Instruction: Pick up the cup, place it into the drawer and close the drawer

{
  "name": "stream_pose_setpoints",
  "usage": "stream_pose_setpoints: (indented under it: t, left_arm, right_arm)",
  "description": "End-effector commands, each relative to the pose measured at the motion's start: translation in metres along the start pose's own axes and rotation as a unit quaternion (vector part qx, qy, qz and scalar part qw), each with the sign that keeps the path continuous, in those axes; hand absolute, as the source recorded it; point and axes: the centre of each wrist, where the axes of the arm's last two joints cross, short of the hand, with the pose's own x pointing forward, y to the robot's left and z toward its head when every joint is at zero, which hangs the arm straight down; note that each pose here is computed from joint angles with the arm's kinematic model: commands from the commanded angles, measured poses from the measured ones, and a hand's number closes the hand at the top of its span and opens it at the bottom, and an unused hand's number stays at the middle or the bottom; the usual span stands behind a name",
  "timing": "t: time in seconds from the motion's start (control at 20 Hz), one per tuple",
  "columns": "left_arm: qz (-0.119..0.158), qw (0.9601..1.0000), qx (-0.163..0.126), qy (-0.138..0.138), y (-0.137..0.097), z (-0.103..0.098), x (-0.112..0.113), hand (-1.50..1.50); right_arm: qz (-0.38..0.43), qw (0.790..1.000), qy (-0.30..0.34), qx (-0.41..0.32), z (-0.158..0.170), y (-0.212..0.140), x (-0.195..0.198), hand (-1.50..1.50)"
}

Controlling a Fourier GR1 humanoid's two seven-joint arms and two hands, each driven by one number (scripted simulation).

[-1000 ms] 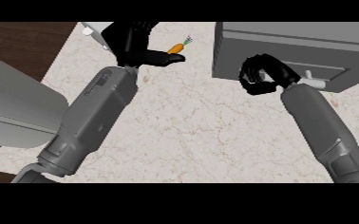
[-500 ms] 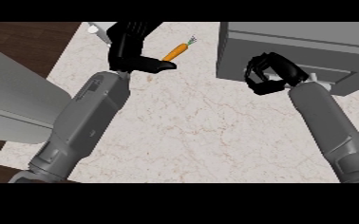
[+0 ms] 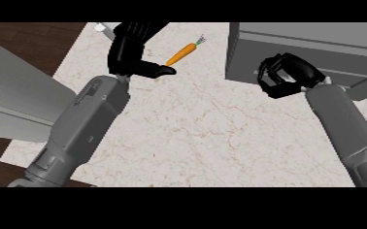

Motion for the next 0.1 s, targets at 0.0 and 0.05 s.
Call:
stream_pose_setpoints:
  t: [0.0,0.05]
  left_arm:
    - [-0.001,1.0000,-0.001,-0.005,0.0084,0.0019,0.0037,-1.50]
    - [0.007,0.9999,-0.008,-0.001,0.0009,0.0024,0.0004,-1.50]
  right_arm:
    - [0.071,0.988,-0.007,-0.138,0.0043,-0.0779,0.0545,1.50]
    - [0.070,0.988,-0.006,-0.136,0.0036,-0.0807,0.0593,1.50]
